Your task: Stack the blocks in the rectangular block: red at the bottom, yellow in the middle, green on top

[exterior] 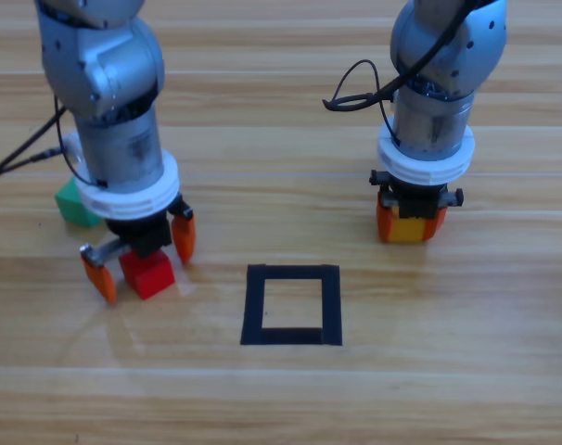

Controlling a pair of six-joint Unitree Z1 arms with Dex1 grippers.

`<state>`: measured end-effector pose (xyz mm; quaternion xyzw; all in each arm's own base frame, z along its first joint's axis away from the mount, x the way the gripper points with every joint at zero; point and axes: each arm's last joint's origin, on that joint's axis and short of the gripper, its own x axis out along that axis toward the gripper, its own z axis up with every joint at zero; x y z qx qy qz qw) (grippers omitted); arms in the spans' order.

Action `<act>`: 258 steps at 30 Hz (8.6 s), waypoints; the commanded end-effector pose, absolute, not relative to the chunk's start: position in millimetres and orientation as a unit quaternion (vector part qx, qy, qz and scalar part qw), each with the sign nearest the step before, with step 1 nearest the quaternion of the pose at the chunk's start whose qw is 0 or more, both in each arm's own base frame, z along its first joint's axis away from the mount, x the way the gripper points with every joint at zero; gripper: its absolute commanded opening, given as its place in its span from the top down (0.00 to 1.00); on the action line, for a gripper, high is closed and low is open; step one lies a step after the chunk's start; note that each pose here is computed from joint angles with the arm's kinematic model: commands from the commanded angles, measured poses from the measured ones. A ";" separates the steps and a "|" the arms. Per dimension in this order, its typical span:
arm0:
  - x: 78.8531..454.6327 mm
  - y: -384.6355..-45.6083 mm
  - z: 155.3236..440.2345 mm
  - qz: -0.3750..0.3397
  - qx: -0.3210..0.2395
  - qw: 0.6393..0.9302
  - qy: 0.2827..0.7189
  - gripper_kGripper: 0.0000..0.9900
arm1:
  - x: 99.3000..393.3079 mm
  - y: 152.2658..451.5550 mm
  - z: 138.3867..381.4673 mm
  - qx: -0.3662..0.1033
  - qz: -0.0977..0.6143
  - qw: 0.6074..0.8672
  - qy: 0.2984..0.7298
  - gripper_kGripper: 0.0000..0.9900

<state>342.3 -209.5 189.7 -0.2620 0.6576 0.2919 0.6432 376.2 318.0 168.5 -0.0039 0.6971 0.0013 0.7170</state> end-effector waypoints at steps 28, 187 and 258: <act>330.3 -304.7 223.4 0.034 -0.055 0.705 0.707 0.92 | 301.1 226.9 291.4 0.017 0.044 0.741 0.669 1.00; 353.9 -257.6 340.9 0.051 -0.101 0.780 0.615 0.00 | 245.1 251.6 315.7 0.030 0.109 0.771 0.627 1.00; 420.1 -104.2 167.0 -0.068 0.109 0.709 0.694 0.00 | 266.7 446.7 187.0 -0.020 -0.020 0.701 0.712 1.00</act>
